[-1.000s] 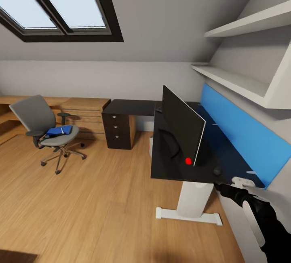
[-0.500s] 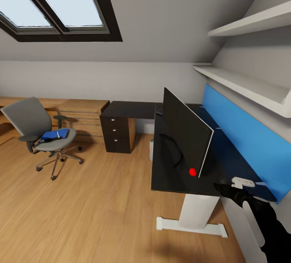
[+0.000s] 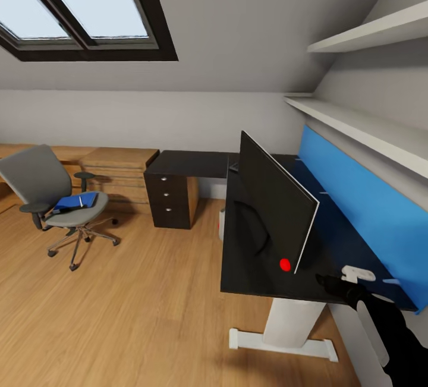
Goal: In the bedroom, organize the workspace by keeping the computer under the desk, ensuring the monitor is on the desk, placing the keyboard on the desk next to the monitor, placing the mouse on the desk next to the keyboard, moving the folder from the swivel chair onto the desk next to the mouse, stacking the notebook on top of the folder with the pen on top of the notebook, and positioning the swivel chair next to the desk.
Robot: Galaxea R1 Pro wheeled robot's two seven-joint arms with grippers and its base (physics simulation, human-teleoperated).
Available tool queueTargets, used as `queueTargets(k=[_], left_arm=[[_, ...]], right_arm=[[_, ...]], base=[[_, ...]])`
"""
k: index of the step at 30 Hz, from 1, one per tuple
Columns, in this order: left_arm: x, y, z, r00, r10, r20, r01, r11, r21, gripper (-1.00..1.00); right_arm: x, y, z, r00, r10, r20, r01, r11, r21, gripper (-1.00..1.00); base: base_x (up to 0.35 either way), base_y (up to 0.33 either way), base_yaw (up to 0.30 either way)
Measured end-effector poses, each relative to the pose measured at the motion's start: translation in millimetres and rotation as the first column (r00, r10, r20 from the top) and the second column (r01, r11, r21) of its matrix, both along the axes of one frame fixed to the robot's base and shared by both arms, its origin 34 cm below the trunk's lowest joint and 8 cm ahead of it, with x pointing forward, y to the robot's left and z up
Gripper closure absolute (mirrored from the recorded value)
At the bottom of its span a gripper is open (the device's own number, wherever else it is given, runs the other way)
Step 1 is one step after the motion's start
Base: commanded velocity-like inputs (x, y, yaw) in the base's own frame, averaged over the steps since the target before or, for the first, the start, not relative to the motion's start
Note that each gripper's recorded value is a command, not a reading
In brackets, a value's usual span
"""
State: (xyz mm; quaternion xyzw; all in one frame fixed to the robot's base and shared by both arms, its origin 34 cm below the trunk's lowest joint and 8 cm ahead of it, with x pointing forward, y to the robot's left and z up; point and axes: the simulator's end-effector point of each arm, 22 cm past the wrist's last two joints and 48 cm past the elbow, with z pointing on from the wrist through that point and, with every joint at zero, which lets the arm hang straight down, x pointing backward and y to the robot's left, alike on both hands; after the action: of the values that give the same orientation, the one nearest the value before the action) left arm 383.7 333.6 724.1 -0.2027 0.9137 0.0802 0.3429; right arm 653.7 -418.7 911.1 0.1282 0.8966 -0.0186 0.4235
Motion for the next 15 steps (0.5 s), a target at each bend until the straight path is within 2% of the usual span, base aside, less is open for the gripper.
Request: queueTargets(k=[3, 9, 15], left_arm=[[0.2, 0.0, 0.1, 1.000, 0.000, 0.001, 0.000, 1.000, 0.000, -1.00], [0.1, -0.5, 0.2, 1.000, 0.000, 0.002, 0.000, 1.000, 0.000, -1.00], [0.2, -0.1, 0.2, 1.000, 0.000, 0.002, 0.000, 1.000, 0.000, -1.00]], right_arm=[[-0.4, -0.6, -0.9, 1.000, -0.001, -0.002, 0.001, 1.000, -0.001, -1.00], [-0.9, -0.9, -1.7, 1.000, -0.001, -0.004, 0.001, 1.000, -0.002, -1.00], [-0.8, -1.1, -1.8, 1.000, -0.001, -0.003, 0.001, 1.000, -0.003, -1.00]], base=[[0.004, -0.003, 0.000], [0.055, -0.164, 0.000], [0.008, -0.022, 0.000]])
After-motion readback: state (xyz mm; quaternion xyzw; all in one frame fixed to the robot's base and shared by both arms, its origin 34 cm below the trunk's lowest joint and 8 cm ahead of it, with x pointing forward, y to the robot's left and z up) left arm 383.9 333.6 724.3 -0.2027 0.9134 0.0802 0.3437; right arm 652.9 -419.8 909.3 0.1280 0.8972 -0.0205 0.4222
